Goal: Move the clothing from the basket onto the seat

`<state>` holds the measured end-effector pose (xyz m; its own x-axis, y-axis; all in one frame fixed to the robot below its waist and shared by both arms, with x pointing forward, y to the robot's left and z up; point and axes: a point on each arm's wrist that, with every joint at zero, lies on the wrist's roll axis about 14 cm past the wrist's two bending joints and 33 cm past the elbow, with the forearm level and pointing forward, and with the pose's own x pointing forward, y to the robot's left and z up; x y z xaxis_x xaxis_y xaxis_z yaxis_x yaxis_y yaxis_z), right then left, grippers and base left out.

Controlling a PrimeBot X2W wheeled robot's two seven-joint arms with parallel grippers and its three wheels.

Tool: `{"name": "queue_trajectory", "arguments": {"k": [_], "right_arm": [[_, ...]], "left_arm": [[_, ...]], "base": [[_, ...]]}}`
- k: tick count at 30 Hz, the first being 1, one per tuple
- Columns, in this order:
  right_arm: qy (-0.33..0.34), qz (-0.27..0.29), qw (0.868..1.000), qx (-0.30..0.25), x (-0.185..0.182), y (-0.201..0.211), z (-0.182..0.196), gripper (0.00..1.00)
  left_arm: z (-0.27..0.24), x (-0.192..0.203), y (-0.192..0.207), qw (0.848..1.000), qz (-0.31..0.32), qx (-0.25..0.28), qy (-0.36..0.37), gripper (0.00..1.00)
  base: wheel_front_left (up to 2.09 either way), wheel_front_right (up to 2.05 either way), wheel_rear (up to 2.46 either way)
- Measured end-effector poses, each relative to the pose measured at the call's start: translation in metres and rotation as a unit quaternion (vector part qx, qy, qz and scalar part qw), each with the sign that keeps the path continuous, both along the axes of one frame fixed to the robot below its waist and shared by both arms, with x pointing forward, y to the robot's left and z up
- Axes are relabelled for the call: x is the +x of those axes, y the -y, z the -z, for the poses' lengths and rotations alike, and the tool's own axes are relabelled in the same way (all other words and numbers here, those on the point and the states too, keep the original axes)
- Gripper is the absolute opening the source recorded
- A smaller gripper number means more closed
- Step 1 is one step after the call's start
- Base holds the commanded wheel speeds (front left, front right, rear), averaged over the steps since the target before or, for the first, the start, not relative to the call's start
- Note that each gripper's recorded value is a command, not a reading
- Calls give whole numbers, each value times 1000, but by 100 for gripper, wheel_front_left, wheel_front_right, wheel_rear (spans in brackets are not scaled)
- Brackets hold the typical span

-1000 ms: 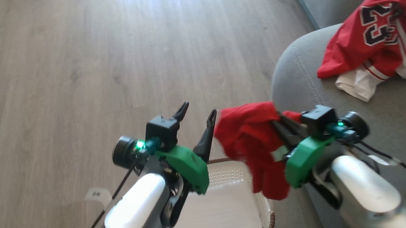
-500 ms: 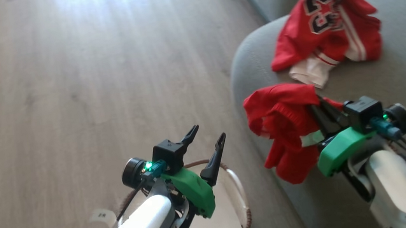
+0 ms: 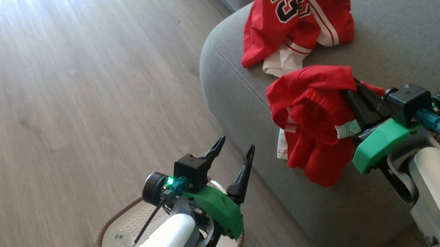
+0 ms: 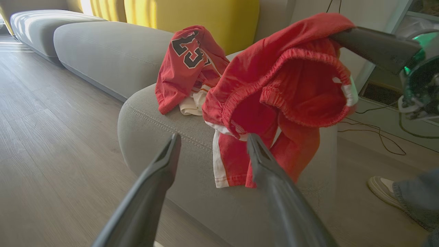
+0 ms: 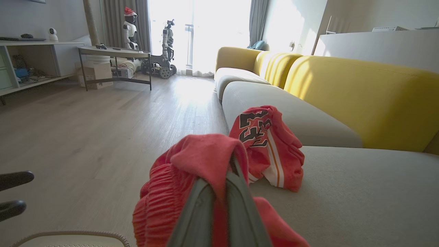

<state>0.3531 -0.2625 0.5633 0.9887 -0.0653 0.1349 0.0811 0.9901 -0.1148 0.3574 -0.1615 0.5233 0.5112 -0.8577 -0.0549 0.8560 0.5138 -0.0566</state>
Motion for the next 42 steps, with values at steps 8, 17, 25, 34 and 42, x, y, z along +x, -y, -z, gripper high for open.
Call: {"name": "queue_trajectory", "arguments": {"k": [8,17,25,34,42], "right_arm": [[-6,8,1000,-2,1,5,0,0],[44,12,999,-29,40,20,-52,0],[91,44,991,-87,86,60,-130,0],[82,113,984,-110,136,113,-162,0],[2,143,985,-96,190,132,-96,0]], "left_arm": [[9,-2,5,1000,11,0,-9,100],[15,6,-6,1000,-6,-3,-19,100],[9,19,-18,999,-27,-21,-16,100],[4,42,-31,999,-42,-32,-4,100],[16,63,-47,998,-59,-26,-9,100]], "base": [[0,0,0],[0,0,0],[0,0,0],[0,0,0],[0,0,0]]}}
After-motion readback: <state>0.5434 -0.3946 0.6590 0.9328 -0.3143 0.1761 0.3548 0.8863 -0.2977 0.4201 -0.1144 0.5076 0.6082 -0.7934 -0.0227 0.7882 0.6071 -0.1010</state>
